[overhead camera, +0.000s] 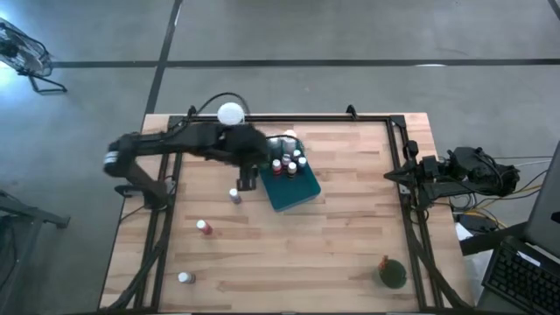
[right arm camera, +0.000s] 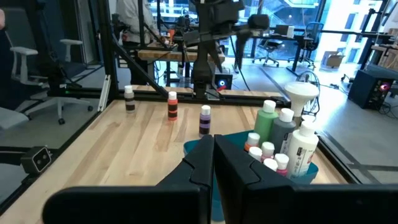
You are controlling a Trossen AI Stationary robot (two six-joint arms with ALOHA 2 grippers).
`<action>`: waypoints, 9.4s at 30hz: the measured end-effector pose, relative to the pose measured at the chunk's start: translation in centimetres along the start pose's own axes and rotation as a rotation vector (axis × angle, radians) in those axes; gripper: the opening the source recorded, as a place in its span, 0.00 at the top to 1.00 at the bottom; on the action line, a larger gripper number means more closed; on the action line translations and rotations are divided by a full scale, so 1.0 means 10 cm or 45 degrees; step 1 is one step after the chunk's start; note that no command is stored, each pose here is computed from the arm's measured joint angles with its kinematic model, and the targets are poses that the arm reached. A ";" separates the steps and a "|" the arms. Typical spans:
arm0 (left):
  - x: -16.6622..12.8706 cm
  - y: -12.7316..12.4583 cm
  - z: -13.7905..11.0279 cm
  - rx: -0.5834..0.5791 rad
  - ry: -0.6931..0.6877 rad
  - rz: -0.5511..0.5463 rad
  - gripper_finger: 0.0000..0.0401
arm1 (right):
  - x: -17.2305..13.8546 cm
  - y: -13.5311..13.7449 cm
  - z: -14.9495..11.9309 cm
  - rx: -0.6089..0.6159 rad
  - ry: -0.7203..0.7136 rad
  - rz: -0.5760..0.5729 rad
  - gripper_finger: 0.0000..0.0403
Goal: Pick & Place Paint Supplies
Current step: Put the purple paint bottle into the blue bin
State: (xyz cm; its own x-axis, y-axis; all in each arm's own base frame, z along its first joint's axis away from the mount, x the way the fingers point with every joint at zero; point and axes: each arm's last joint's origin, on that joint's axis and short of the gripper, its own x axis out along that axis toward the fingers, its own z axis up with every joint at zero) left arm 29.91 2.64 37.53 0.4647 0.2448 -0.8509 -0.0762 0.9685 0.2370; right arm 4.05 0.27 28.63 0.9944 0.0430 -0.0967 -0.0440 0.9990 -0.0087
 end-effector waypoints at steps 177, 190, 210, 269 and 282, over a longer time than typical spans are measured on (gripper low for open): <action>0.13 -0.48 -1.60 -0.406 0.000 0.014 0.50 | 0.00 0.00 0.00 0.000 0.000 0.000 0.98; 0.35 -0.30 -1.28 -0.275 0.295 -0.316 0.50 | 0.00 0.00 0.00 0.000 0.001 0.001 0.98; 0.79 -0.36 -0.91 -0.077 0.424 -0.246 0.50 | 0.00 0.00 0.00 0.000 0.000 0.000 0.98; 1.03 -0.44 -1.07 -0.136 0.394 -0.256 0.69 | 0.00 0.00 0.00 0.000 0.000 0.001 0.98; 0.96 -0.42 -1.04 -0.121 0.427 -0.254 0.69 | 0.00 0.00 0.00 0.000 0.001 0.001 0.98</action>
State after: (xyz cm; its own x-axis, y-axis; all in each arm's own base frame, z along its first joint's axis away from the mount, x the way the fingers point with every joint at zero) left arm 25.49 1.42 23.48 0.1662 0.0372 -0.9854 -0.1024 0.9945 0.0203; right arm 4.06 0.27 28.62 0.9943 0.0435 -0.0972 -0.0445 0.9990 -0.0088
